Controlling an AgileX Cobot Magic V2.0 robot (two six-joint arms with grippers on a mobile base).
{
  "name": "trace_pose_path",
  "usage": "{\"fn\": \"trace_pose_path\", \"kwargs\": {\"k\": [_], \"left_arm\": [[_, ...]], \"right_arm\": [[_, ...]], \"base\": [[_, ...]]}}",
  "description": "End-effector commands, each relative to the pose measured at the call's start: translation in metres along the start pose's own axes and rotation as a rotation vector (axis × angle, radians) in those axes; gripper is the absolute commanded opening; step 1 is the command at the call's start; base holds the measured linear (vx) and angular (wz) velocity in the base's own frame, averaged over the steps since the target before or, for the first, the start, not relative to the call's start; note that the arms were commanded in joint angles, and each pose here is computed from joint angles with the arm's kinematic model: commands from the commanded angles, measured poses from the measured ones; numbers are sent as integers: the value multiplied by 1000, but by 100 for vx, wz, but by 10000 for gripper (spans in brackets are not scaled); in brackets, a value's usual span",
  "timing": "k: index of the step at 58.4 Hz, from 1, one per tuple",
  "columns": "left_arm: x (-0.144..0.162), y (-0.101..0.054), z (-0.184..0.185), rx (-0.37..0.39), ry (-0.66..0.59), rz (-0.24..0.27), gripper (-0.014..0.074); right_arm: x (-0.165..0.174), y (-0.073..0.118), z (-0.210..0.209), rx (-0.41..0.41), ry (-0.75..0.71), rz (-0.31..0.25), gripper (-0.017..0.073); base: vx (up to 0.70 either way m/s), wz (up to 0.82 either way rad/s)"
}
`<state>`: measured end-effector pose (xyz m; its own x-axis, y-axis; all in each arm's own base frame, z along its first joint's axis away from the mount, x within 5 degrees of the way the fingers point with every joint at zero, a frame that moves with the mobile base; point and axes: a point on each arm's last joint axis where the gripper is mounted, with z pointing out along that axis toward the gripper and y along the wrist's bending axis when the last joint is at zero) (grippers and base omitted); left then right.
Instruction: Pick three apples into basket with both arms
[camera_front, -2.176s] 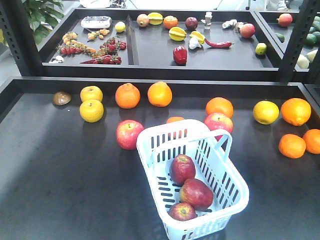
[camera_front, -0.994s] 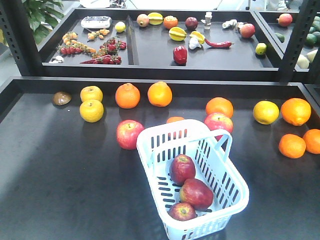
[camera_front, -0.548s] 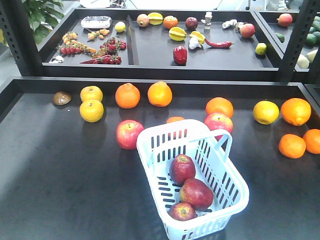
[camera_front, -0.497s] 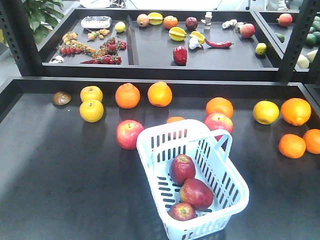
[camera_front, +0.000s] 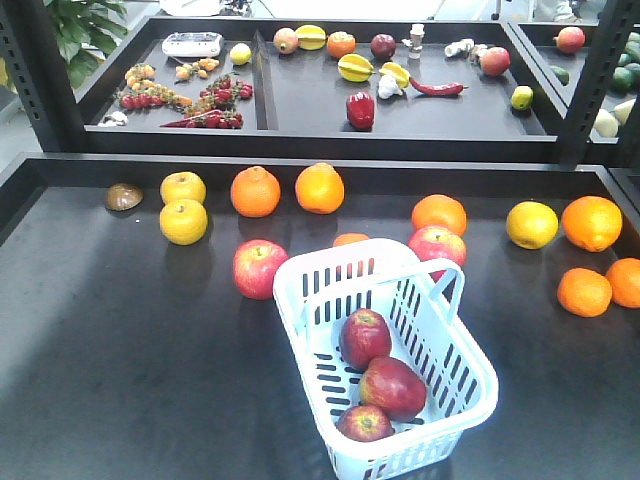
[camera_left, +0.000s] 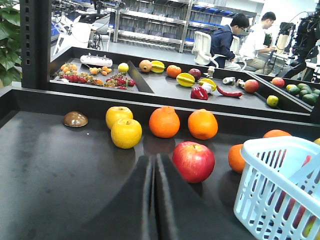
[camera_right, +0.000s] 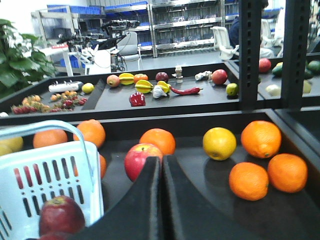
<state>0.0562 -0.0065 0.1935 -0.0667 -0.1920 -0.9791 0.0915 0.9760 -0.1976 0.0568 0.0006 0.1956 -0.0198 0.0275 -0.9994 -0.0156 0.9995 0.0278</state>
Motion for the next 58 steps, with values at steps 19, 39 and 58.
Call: {"fn": "trace_pose_path", "kwargs": {"k": [19,39,58], "left_arm": [[-15,-2,-3,9,-109,-12,-6],[-15,-2,-3,9,-109,-12,-6],[-15,-2,-3,9,-109,-12,-6]], "right_arm": [[-3,0,-1,-1,-73,-38,-9],[-3,0,-1,-1,-73,-38,-9],[-3,0,-1,-1,-73,-38,-9]], "base": [[0,0],[0,0],[0,0]]}}
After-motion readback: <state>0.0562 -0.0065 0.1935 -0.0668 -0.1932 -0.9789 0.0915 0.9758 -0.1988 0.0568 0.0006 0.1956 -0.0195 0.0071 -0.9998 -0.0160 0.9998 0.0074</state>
